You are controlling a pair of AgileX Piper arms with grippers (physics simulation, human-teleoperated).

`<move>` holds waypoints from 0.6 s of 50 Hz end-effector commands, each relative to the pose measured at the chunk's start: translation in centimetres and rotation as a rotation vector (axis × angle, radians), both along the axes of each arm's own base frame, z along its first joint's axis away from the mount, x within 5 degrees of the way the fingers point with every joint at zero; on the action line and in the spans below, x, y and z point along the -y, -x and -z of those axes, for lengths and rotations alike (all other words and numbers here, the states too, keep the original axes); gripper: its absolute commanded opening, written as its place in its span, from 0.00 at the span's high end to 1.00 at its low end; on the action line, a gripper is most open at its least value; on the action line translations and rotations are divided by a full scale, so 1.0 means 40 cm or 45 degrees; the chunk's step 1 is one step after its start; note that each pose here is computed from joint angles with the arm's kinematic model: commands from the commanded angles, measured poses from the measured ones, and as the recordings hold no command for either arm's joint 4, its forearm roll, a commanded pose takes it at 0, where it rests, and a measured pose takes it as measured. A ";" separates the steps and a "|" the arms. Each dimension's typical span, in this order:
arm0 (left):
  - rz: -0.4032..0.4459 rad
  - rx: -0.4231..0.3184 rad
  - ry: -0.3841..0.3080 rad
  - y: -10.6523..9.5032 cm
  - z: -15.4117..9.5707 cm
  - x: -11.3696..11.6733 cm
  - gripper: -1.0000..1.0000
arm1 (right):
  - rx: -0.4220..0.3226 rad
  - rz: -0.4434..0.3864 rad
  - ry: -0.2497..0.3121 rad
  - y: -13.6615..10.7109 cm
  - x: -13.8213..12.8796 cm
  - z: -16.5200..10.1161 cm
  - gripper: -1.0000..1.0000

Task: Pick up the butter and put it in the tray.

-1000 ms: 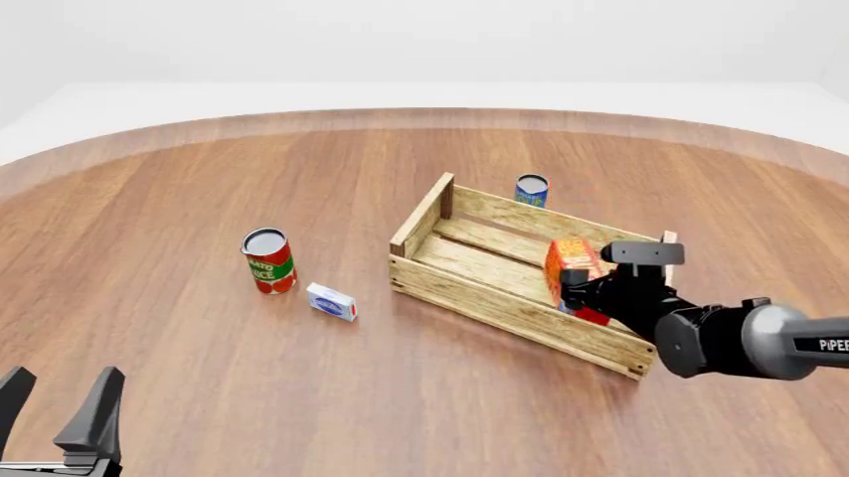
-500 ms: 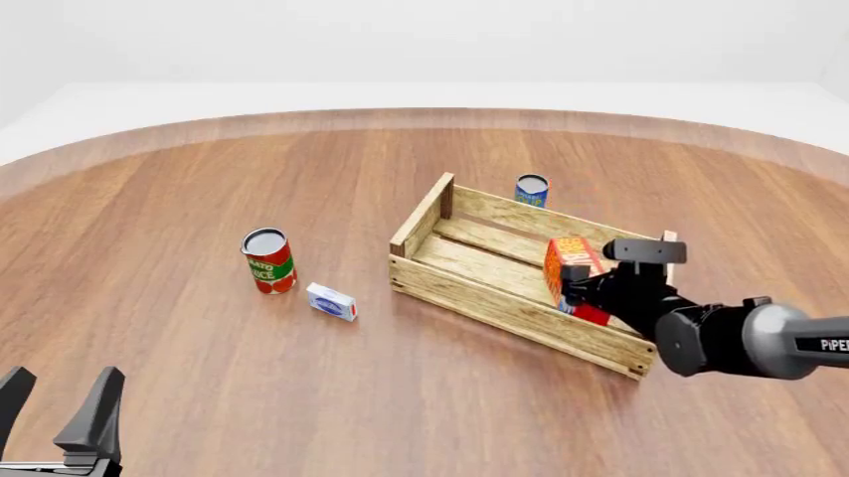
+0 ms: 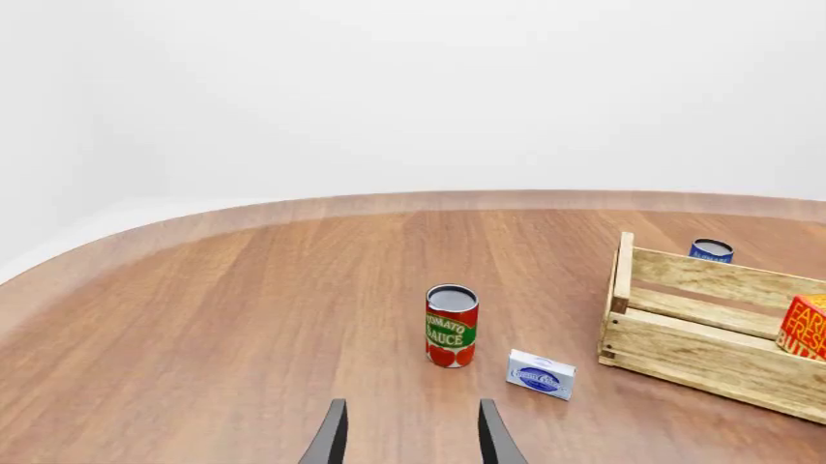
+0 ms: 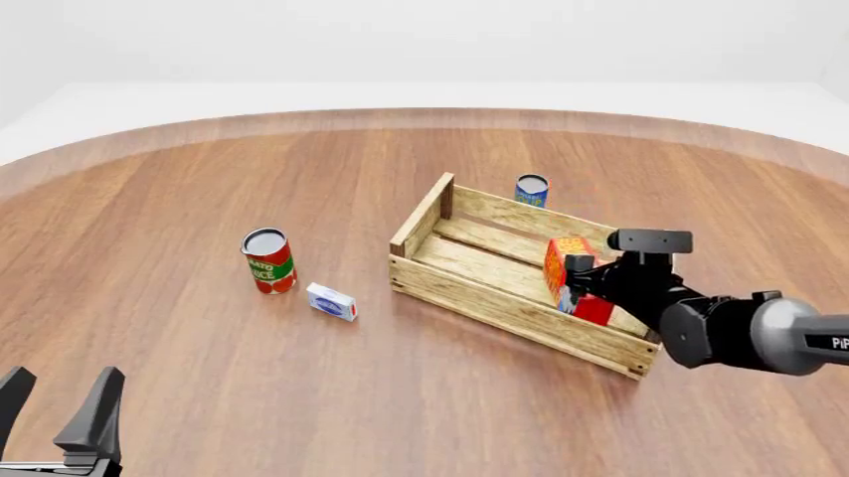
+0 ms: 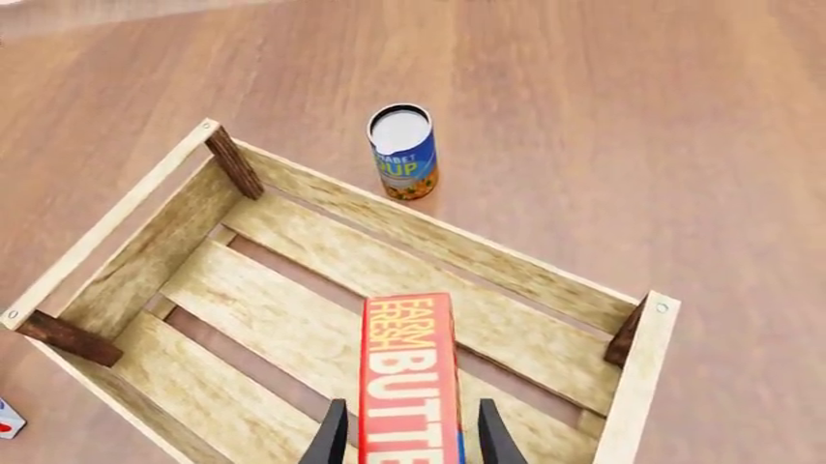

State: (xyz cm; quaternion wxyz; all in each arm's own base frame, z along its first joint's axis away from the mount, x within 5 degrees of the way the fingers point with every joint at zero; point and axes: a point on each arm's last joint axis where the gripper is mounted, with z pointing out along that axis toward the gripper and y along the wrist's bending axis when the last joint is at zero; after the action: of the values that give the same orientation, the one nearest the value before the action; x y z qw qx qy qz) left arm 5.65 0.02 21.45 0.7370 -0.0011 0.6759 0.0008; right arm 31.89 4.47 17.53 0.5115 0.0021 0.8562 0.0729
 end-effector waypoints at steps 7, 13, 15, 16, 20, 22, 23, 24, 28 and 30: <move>0.000 0.000 0.000 0.000 0.000 0.000 0.00 | 0.019 -0.006 0.011 -0.004 0.000 -0.015 0.00; 0.000 0.000 0.000 0.000 0.000 0.000 0.00 | 0.028 -0.008 0.014 -0.005 0.000 -0.021 0.00; 0.000 0.000 0.000 0.000 0.000 0.000 0.00 | 0.031 -0.009 0.014 -0.006 0.000 -0.023 0.00; 0.000 0.000 0.000 0.000 0.000 0.000 0.00 | 0.032 -0.011 0.014 -0.006 -0.002 -0.024 0.00; 0.000 0.000 0.000 0.000 0.000 0.000 0.00 | 0.037 -0.011 0.015 -0.006 -0.001 -0.027 0.00; 0.000 0.000 0.000 0.000 0.000 0.000 0.00 | 0.041 -0.011 0.017 -0.007 0.000 -0.030 0.00; 0.000 0.000 0.000 0.000 0.000 0.000 0.00 | 0.041 -0.011 0.017 -0.007 0.000 -0.030 0.00; 0.000 0.000 0.000 0.000 0.000 0.000 0.00 | 0.042 -0.010 0.017 -0.008 0.000 -0.031 0.00; 0.000 0.000 0.000 0.000 0.000 0.000 0.00 | 0.054 -0.013 0.021 -0.009 -0.001 -0.039 0.00; 0.000 0.000 0.000 0.000 0.000 0.000 0.00 | 0.059 -0.013 0.022 -0.010 0.000 -0.043 0.00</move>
State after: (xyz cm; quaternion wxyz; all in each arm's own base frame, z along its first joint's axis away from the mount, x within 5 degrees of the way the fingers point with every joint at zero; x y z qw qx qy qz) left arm 5.65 0.02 21.45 0.7370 -0.0011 0.6759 0.0008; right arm 32.17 4.50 18.70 0.5247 -0.0059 0.8484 0.0697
